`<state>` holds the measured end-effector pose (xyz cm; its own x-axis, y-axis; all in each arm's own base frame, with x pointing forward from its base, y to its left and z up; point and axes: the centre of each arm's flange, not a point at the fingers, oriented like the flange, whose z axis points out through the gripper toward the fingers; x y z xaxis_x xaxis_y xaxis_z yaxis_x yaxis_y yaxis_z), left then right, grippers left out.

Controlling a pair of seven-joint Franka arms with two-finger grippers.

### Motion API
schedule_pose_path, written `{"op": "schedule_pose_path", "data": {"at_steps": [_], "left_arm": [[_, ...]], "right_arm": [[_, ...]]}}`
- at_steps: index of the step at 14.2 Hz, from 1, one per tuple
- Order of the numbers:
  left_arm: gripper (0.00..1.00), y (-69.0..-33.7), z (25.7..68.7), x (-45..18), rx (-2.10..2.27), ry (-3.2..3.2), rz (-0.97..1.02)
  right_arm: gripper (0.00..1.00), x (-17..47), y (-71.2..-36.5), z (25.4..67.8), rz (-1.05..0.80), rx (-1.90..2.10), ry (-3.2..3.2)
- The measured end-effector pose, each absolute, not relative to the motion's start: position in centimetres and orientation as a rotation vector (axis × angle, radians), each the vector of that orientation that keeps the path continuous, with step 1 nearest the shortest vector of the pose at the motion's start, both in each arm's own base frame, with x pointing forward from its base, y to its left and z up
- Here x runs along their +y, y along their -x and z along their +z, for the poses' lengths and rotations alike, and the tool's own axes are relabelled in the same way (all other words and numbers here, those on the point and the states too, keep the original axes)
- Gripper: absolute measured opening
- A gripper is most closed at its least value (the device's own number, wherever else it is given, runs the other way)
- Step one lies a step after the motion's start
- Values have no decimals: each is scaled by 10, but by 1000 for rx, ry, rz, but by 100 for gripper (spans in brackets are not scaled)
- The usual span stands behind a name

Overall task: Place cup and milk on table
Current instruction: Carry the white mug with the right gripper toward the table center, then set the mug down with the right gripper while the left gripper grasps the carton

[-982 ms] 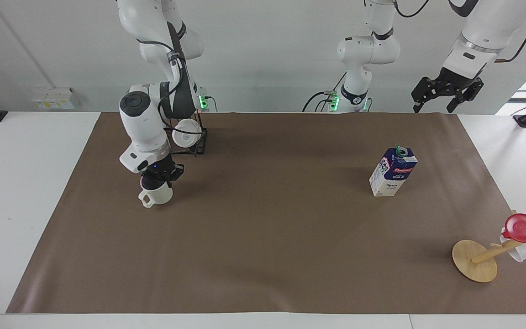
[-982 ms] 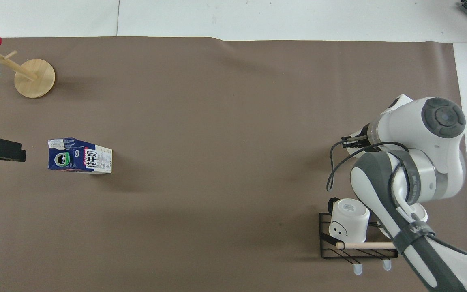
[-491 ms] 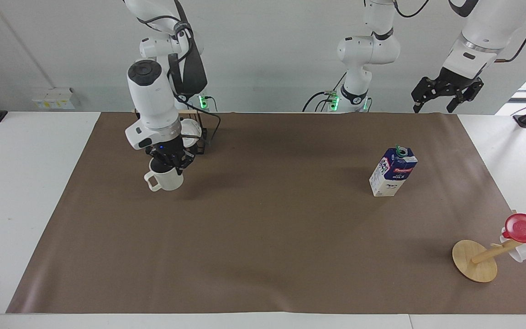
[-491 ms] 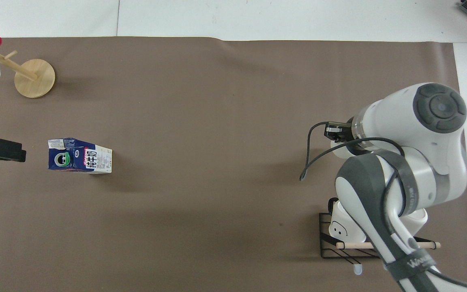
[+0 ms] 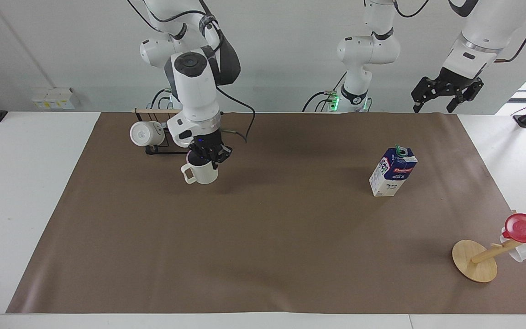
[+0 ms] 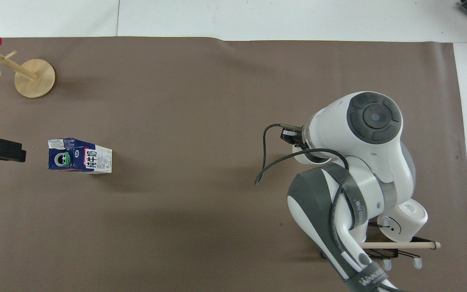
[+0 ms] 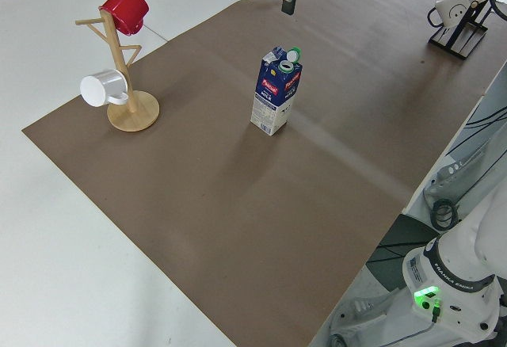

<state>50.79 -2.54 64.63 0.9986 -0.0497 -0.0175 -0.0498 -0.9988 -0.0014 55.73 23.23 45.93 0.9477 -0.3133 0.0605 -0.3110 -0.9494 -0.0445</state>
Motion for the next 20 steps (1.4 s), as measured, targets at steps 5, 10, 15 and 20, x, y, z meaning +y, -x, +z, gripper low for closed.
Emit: {"op": "schedule_pose_path", "data": {"at_steps": [5,10,15,20], "left_arm": [[100,-508,647,-26,78,3139,21],[100,-508,645,-30,92,3137,25],[100,-514,622,-24,62,3139,23],[100,-524,579,-28,71,3140,-30]], "right_arm": [[4,309,-548,420,-136,534,3034],[4,371,-529,358,-129,536,3040],[4,370,-528,348,-145,507,3083],[4,367,-528,346,-146,504,3093]]}}
